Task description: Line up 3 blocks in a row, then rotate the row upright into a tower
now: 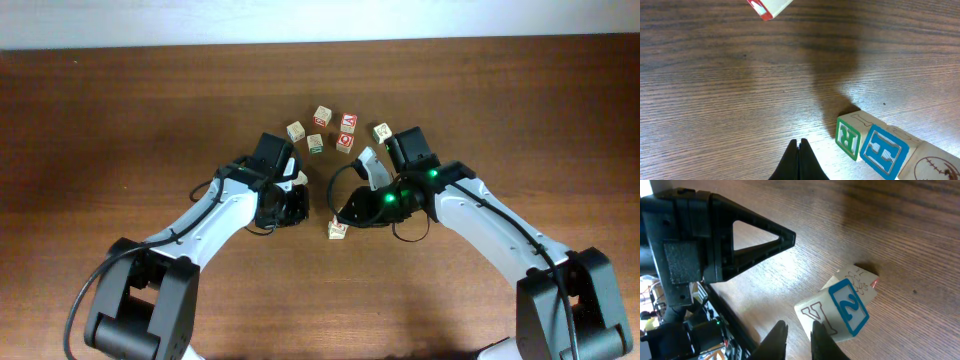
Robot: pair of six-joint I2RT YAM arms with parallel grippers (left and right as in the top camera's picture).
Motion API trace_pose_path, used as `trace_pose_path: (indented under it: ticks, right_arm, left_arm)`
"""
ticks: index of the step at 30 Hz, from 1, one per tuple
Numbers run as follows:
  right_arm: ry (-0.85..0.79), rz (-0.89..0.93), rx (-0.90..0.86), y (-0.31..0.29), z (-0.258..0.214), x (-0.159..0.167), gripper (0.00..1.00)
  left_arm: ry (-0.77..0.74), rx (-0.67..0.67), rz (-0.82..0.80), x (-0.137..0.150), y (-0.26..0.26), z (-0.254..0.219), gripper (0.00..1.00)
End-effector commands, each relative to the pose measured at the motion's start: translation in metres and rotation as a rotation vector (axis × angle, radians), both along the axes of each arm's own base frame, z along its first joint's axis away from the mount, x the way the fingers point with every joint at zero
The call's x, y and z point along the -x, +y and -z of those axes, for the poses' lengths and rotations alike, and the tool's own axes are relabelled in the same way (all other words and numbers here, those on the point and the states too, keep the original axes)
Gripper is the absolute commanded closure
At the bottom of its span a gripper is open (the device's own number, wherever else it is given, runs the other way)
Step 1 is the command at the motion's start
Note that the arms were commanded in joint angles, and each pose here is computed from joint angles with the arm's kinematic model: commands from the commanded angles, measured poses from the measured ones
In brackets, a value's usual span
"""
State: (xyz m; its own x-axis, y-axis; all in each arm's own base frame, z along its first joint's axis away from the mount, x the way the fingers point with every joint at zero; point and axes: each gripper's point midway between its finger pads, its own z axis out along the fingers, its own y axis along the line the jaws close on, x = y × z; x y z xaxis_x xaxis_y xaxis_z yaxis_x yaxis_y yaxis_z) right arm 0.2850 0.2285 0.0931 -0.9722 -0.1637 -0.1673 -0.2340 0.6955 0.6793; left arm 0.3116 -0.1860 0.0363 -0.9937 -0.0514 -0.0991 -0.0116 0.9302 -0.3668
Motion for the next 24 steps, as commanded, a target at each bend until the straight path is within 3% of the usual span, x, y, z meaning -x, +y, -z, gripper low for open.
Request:
trace_pose_path:
  ticks: [1, 10, 14, 16, 17, 18, 20, 21, 24]
  right_arm:
    - [-0.002, 0.021, 0.078, -0.01, 0.01, -0.008, 0.78]
    - [-0.013, -0.028, 0.068, 0.005, -0.008, -0.001, 0.78]
    - [-0.088, -0.009, 0.093, 0.0, -0.036, -0.011, 0.77]
    - [-0.165, 0.007, 0.145, -0.011, -0.062, -0.015, 0.72]
    - [-0.224, 0.03, 0.195, -0.023, -0.079, -0.018, 0.57]
    - [-0.289, 0.097, 0.271, -0.051, -0.111, -0.02, 0.33]
    - [-0.385, 0.245, 0.391, -0.109, -0.165, -0.007, 0.17]
    - [-0.477, 0.352, 0.411, -0.144, -0.214, 0.024, 0.0]
    - [-0.717, 0.483, 0.367, -0.177, -0.278, 0.1, 0.01]
  left_arm:
    - [-0.045, 0.009, 0.011, -0.007, -0.001, -0.013, 1.0]
    - [-0.049, -0.001, 0.008, -0.008, 0.001, -0.013, 1.0]
    - [-0.053, -0.011, 0.005, -0.009, 0.003, -0.012, 1.0]
    - [-0.075, -0.015, 0.035, -0.011, 0.002, -0.015, 1.0]
    - [-0.143, -0.014, 0.081, -0.021, 0.003, -0.039, 1.0]
    - [-0.25, -0.056, 0.076, -0.037, 0.021, -0.081, 0.9]
    - [-0.444, -0.21, -0.068, -0.048, 0.081, -0.164, 0.51]
    - [-0.573, -0.28, -0.17, -0.043, 0.115, -0.209, 0.01]
    - [-0.719, -0.251, -0.226, -0.014, 0.13, -0.262, 0.01]
